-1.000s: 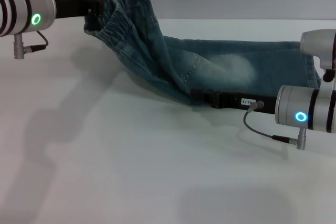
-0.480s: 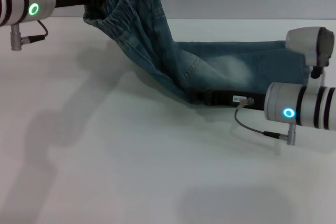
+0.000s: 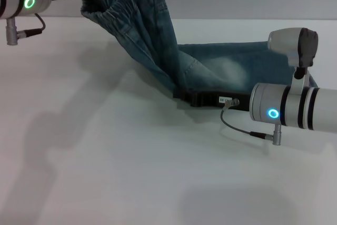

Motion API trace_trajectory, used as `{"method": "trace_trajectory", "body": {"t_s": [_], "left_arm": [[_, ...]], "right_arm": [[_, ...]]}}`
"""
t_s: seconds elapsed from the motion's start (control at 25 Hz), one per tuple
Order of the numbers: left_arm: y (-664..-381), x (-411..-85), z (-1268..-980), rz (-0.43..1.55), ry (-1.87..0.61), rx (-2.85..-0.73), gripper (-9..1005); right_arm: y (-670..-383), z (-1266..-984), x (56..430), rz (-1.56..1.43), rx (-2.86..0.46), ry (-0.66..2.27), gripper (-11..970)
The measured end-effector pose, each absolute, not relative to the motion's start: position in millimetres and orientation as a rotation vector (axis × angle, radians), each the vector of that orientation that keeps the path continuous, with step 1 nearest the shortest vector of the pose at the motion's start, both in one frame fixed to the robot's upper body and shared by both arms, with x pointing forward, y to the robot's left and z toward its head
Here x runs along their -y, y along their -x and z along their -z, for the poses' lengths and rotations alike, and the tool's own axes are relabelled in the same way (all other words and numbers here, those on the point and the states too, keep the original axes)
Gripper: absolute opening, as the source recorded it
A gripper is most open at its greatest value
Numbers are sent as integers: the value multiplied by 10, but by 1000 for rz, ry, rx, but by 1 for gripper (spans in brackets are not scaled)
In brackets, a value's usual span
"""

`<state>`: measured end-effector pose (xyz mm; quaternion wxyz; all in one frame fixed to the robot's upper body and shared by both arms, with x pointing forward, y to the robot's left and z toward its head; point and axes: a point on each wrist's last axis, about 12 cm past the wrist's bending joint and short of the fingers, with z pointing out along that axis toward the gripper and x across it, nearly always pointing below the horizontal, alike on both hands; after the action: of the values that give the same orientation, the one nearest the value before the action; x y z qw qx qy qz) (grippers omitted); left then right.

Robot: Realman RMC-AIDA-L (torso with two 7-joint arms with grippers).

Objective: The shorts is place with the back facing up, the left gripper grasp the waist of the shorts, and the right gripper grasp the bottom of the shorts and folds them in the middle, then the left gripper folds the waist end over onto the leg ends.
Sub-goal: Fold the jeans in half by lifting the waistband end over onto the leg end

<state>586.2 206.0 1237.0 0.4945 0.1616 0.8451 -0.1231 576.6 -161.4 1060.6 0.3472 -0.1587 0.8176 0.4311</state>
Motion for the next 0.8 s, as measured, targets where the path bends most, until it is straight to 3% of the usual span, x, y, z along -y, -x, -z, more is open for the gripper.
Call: {"method": "trace_trajectory", "body": {"t_s": [0.36, 0.8], "left_arm": [[-5849, -2066, -12348, 298, -393, -2054, 50], [-5837, -2061, -12324, 299, -401, -2068, 50]], "right_arm": [[-5869, -10558, 1739, -996, -2133, 331, 0], [-6086, -10765, 2095, -872, -2013, 228, 0]]}}
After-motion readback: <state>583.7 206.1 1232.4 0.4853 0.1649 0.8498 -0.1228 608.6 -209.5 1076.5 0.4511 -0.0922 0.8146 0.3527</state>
